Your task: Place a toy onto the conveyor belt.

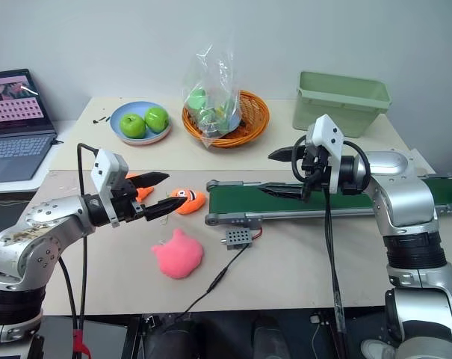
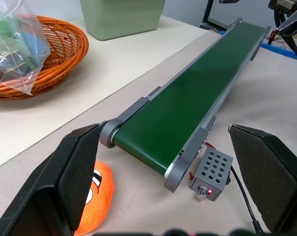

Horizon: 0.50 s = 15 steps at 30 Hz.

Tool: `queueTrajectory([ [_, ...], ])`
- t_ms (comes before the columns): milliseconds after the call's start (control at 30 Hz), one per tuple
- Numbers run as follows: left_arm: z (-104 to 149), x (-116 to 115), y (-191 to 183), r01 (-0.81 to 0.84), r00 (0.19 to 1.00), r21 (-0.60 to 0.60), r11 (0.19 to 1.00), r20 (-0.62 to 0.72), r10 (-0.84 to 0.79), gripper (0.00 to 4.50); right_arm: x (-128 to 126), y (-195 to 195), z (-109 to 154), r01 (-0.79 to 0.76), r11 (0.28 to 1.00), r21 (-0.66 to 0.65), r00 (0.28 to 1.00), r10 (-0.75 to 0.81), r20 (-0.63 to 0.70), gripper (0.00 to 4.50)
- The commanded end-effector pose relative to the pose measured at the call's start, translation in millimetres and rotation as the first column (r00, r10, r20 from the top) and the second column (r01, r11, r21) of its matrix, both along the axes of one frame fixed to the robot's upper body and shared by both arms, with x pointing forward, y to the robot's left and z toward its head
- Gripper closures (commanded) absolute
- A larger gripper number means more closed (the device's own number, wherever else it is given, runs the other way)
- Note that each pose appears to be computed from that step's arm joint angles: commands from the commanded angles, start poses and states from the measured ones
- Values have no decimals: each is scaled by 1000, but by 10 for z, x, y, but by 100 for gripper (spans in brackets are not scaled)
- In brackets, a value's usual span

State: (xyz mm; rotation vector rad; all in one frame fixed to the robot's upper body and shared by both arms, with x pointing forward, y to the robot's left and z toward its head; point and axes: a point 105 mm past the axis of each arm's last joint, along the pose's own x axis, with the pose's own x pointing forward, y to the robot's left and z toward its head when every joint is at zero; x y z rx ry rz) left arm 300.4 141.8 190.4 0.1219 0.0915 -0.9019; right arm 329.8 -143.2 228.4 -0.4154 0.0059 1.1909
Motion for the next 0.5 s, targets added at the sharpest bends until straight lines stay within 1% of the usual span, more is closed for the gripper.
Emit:
queueTrajectory([
  [33, 178, -17, 14, -3, 998, -31, 1000, 69, 5, 5, 14, 4, 135, -2, 1000, 19, 998, 0, 64, 0],
  [167, 259, 5, 48, -24, 996, -77, 997, 83, 31, 5, 37, 3, 113, 2, 1000, 31, 998, -4, 57, 0],
  [267, 187, 24, 133, -53, 996, -16, 998, 73, 54, 5, 52, 14, 102, 1, 1000, 31, 998, -3, 57, 0],
  [300, 191, 38, 180, -70, 995, -21, 997, 68, 71, 5, 55, 23, 99, -2, 1000, 31, 998, 0, 56, 0],
  [400, 282, 65, 322, -120, 990, -69, 990, 67, 125, 5, 70, 45, 97, -10, 1000, 29, 998, 9, 55, 0],
  [500, 403, 68, 488, -182, 979, -146, 972, 63, 192, 5, 87, 61, 105, -18, 999, 28, 998, 16, 56, 0],
])
